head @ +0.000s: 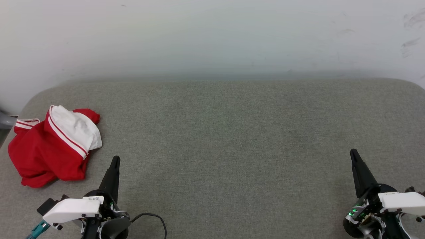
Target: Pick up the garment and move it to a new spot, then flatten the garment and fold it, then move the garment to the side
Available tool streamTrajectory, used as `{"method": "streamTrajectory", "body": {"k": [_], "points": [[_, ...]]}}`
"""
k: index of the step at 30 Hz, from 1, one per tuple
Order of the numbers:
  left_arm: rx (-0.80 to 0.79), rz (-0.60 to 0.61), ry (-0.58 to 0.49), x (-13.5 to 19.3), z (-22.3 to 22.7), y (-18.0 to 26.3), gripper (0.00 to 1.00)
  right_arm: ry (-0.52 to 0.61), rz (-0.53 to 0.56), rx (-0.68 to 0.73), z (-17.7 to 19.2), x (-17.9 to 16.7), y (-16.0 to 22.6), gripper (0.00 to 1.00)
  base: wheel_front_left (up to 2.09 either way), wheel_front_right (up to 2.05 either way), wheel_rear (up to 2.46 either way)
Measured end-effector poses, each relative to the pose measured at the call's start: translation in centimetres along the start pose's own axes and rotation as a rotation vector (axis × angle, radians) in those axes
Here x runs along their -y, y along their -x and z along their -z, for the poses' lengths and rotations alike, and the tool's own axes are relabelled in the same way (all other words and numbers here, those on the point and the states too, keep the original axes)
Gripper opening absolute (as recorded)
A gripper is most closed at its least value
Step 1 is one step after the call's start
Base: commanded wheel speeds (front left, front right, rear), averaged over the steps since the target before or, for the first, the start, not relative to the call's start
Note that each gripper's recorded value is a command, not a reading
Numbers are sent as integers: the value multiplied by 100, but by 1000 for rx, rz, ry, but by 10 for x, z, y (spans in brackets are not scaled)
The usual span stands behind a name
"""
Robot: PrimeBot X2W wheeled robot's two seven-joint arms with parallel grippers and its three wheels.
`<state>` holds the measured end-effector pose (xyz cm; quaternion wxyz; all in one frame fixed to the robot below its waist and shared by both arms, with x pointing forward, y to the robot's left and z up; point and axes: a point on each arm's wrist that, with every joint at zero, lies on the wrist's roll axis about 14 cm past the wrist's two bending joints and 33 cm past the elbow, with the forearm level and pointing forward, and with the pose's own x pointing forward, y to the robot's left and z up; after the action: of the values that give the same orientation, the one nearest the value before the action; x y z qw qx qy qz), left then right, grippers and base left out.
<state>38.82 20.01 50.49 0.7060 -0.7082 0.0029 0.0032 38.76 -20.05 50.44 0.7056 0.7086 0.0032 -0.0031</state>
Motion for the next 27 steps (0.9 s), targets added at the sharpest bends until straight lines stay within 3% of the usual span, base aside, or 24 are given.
{"method": "streamTrajectory", "body": {"k": [23, 24, 27], "points": [[0, 0, 0, 0, 0, 0, 0, 0, 0, 0, 0, 0, 0, 0, 0, 0, 0], [0, -6, 1, -2, 0, 0, 100, -1, 6, 0, 0, 2, 1, 100, 0, 0, 0], [1, -57, 5, -19, 1, 8, 100, -4, 58, 4, -1, 19, 9, 100, 0, 0, 0]]}}
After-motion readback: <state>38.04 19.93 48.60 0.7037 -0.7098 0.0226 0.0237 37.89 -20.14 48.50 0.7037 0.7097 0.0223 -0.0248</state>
